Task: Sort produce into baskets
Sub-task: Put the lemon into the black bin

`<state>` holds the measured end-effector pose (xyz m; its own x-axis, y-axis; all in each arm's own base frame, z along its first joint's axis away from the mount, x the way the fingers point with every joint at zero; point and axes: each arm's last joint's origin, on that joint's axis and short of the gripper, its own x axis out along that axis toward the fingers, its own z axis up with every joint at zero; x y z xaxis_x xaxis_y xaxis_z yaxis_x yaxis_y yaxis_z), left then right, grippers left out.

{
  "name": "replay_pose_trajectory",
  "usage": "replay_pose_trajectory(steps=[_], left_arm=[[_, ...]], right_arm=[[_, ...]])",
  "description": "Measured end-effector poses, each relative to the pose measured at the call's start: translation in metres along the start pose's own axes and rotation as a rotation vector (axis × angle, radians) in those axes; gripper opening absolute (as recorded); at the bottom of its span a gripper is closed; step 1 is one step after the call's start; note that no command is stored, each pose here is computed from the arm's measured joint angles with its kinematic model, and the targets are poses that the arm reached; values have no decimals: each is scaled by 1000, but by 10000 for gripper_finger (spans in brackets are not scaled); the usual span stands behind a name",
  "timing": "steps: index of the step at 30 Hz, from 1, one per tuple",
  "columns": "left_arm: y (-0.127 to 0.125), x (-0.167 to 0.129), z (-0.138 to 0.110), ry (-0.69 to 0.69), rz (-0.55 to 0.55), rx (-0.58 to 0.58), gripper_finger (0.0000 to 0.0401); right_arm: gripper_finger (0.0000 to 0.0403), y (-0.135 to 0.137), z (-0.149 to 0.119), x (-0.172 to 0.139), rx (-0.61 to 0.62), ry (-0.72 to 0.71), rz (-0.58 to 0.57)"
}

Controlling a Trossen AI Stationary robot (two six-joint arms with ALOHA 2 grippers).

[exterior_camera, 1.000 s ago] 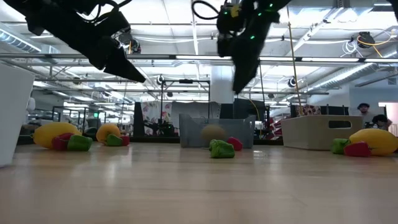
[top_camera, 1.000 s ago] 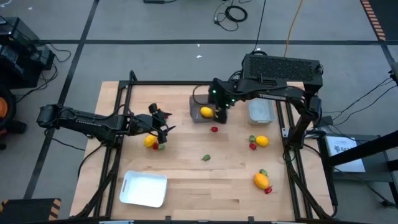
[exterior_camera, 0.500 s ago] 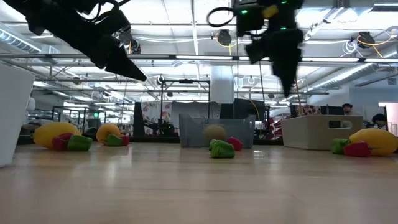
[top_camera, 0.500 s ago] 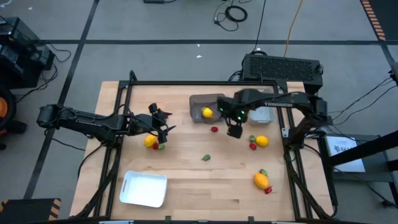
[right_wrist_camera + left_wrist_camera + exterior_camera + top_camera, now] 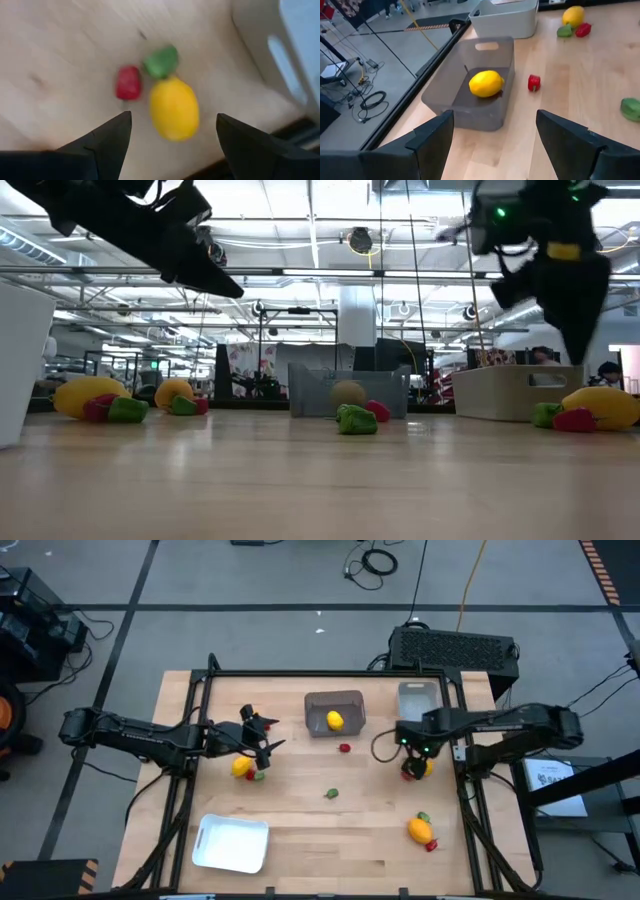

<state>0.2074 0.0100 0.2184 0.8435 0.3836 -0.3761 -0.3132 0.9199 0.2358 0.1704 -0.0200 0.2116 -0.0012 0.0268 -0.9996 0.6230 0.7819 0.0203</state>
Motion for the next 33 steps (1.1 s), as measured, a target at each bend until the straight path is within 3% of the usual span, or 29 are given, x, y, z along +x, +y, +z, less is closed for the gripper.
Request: replay_pose_trajectory(steps=[10,33], left_arm=[[0,0,1,-5,-1,-2,290],[0,0,1,-5,-1,4,290]], right_arm=[[281,-7,-10,27,15,86,-54],[281,2,-3,54,-110,-66,-22]])
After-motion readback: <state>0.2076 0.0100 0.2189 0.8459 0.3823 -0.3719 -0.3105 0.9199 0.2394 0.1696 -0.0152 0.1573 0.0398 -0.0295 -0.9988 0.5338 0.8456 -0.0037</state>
